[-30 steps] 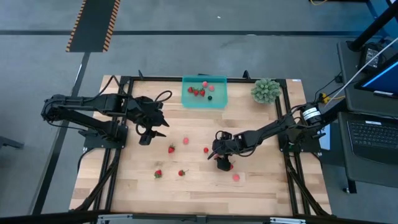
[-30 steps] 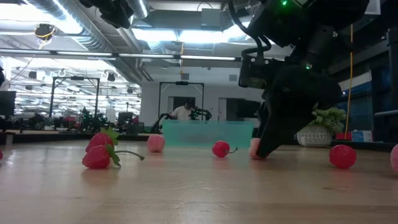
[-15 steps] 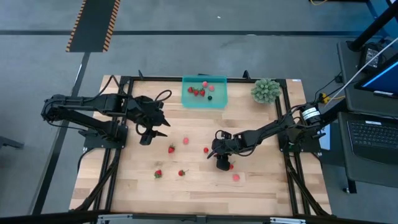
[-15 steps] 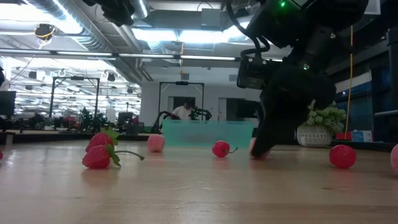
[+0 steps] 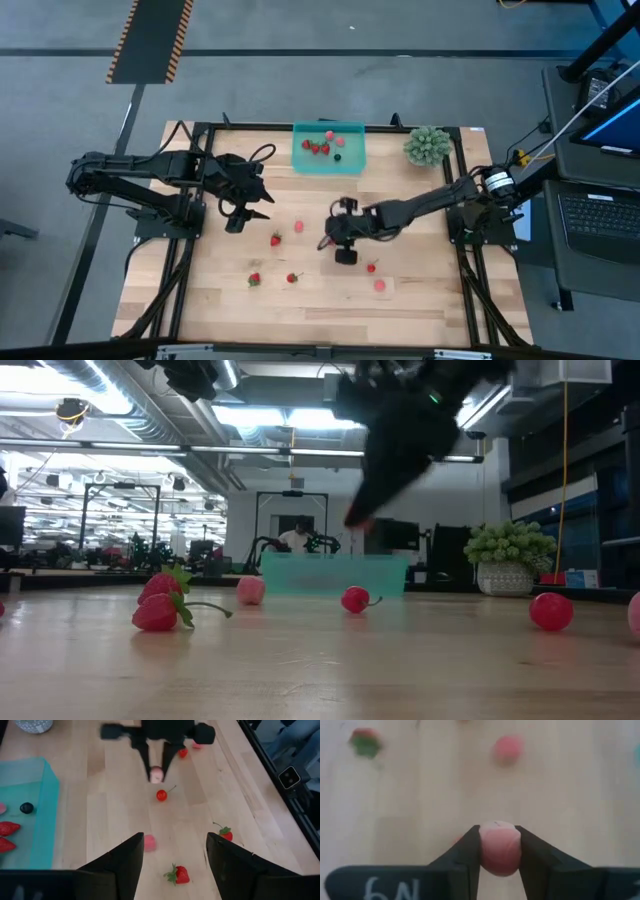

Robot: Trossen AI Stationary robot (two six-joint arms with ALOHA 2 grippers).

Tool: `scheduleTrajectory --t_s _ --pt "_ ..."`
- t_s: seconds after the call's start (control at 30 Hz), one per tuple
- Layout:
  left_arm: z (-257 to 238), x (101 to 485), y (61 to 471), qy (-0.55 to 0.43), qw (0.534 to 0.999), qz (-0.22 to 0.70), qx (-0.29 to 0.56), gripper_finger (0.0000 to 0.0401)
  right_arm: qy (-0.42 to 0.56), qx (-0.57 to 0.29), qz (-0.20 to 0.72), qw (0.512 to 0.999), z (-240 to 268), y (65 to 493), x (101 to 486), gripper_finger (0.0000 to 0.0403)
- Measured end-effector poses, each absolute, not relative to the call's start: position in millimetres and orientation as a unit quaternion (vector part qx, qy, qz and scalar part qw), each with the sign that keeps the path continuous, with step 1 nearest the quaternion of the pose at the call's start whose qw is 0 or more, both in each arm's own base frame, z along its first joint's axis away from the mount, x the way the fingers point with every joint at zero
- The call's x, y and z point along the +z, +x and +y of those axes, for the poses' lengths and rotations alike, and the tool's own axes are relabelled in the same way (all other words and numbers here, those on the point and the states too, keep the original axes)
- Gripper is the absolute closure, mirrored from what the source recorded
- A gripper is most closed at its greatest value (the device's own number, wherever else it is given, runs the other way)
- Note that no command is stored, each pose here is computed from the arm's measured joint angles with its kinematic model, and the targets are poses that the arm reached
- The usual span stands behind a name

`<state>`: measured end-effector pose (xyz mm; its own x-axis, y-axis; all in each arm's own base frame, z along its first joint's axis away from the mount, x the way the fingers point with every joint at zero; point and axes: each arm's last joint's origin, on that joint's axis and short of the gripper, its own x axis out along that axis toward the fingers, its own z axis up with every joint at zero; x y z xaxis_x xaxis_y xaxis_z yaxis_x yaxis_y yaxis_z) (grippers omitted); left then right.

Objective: Pick and placing Produce into tupperware
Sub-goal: Put the apricot into the blue basket

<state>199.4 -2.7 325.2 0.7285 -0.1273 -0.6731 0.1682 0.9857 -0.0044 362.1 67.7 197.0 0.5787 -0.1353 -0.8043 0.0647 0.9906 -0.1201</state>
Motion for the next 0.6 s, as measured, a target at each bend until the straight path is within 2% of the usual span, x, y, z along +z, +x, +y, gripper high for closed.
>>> scheduleTrajectory --t_s 0.17,0.37,0.5,0.6 --pt "-3 325 199 0.028 0.929 0.36 -0.079 0.0193 -0.106 -0.088 0.464 0.875 34 378 244 0.03" --pt "-3 325 199 0.028 0.929 0.36 -0.08 0.0193 -0.092 -0.153 0.48 0.859 -40 379 280 0.0298" --pt "-3 325 199 0.029 0.929 0.36 -0.079 0.0193 -0.035 -0.16 0.476 0.864 -94 372 282 0.0298" --pt "-3 325 200 0.03 0.93 0.358 -0.08 0.0193 0.05 -0.214 0.455 0.863 -136 363 281 0.0298"
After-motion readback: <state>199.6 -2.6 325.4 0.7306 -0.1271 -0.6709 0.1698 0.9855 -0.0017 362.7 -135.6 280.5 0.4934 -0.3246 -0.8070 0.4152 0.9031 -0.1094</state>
